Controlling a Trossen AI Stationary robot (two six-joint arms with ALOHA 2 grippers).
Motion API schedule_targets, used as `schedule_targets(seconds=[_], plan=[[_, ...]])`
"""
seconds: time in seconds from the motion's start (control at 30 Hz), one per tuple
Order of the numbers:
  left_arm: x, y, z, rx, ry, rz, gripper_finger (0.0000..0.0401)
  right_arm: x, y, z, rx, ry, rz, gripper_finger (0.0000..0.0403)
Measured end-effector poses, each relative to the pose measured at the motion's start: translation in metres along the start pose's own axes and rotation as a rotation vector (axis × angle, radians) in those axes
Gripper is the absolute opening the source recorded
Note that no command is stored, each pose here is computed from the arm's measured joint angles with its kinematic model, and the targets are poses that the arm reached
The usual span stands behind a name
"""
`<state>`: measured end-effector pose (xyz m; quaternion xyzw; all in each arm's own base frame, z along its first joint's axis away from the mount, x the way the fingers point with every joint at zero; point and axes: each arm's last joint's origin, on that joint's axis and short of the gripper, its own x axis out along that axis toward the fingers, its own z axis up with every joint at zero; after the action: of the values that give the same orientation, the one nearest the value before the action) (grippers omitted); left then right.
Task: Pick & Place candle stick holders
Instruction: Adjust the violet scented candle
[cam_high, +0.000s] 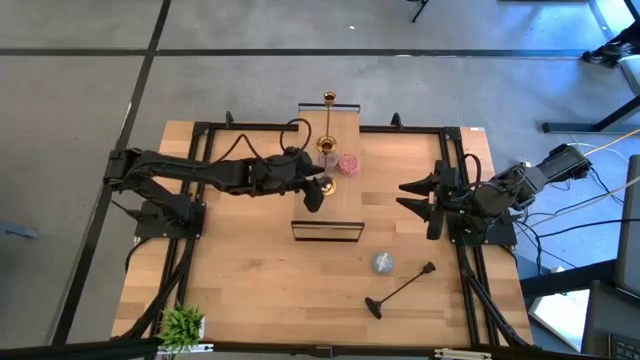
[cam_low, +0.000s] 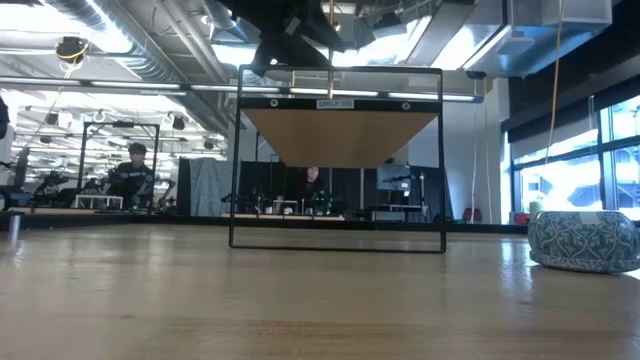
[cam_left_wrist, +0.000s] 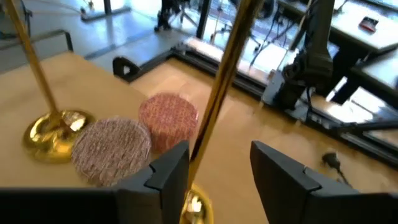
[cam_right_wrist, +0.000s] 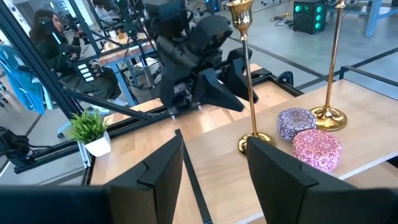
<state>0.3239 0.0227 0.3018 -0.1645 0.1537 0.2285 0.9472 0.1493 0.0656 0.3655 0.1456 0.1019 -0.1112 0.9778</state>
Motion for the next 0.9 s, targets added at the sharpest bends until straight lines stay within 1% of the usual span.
schedule_targets(seconds=[0.13,0.33,0.47,0.57,0.63,0.7,0.77,0.9], plan=[[-0.014,0.002,0.003,0.01,0.029,-0.006,0.017,0.0,0.0,0.0,-0.007,-0.002,-0.001,0.0181],[-0.038,0.009,0.01,-0.009,0.068,-0.006,0.0171,0.0,0.0,0.001,-0.011,-0.006,-0.007,0.0181],[-0.053,0.014,0.008,-0.022,0.141,-0.017,0.0171,0.001,-0.002,0.001,-0.008,-0.01,-0.021,0.0181],[-0.058,0.018,0.006,-0.025,0.176,0.022,0.017,0.003,-0.004,0.002,-0.005,-0.014,-0.034,0.0181],[-0.06,0.023,0.004,-0.042,0.179,0.103,0.0165,0.005,-0.005,0.003,-0.002,-0.017,-0.05,0.0181],[-0.06,0.03,0.005,-0.07,0.155,0.194,0.0151,0.009,-0.008,0.003,0.001,-0.02,-0.077,0.0181],[-0.058,0.038,0.008,-0.087,0.129,0.261,0.0129,0.014,-0.01,0.004,0.009,-0.024,-0.107,0.0181],[-0.049,0.059,0.015,-0.063,0.142,0.295,0.0062,0.029,-0.017,0.005,0.051,-0.004,-0.143,0.0181]])
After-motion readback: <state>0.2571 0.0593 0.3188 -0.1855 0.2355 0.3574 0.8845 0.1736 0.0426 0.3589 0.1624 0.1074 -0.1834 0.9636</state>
